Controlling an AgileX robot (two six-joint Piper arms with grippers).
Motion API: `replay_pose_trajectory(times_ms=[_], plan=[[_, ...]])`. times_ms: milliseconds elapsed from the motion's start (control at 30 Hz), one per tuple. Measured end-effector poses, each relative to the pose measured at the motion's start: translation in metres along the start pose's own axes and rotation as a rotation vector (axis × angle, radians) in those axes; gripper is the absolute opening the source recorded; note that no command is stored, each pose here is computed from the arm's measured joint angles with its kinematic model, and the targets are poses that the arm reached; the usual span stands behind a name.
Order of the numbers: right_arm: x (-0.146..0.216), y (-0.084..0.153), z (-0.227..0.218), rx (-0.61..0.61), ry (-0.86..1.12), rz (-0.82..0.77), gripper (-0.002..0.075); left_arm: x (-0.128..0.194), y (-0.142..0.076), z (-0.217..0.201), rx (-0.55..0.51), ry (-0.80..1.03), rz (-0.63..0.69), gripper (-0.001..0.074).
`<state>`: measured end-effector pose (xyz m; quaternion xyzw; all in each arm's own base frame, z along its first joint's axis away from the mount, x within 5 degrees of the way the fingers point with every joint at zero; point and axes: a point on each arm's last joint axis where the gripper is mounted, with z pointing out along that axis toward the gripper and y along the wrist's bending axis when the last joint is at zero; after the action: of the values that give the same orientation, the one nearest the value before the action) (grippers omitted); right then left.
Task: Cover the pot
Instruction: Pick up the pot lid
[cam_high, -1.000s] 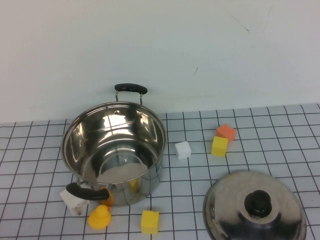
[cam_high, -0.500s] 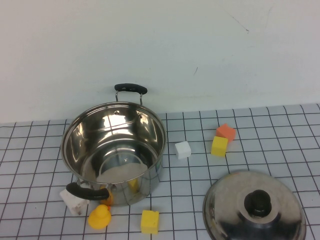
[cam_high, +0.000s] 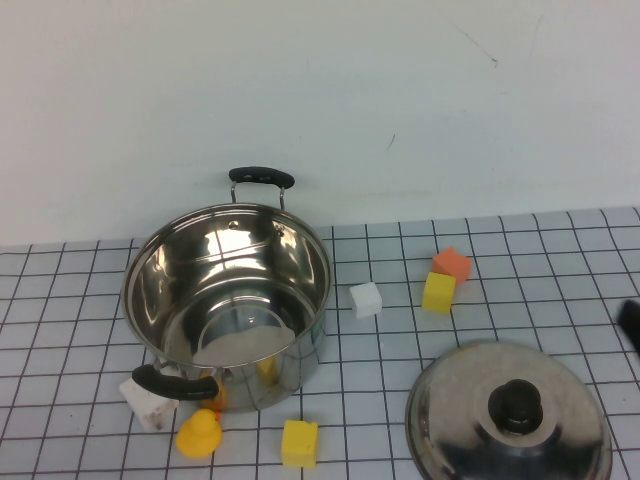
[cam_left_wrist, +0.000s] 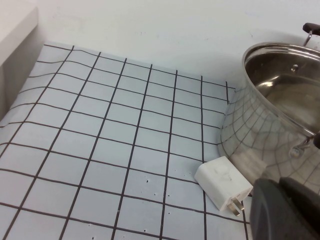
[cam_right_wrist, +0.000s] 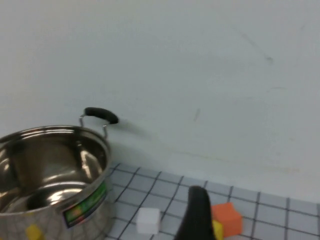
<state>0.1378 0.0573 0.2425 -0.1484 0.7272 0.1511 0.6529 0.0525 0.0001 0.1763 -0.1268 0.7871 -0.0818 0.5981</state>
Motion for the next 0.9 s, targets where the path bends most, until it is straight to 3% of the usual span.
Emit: replay_pose_trajectory(times_ms=[333, 900], plan=[[0.059, 0.013, 0.067, -0.149, 0.112, 0.066, 0.0538, 0.0, 0.0, 0.0, 0.0, 0.0, -0.004, -0.0003], [0.164, 0.004, 0.09, -0.066, 0.471, 0.117, 0.0538, 0.0, 0.0, 0.0, 0.0, 0.0, -0.004, -0.0003]])
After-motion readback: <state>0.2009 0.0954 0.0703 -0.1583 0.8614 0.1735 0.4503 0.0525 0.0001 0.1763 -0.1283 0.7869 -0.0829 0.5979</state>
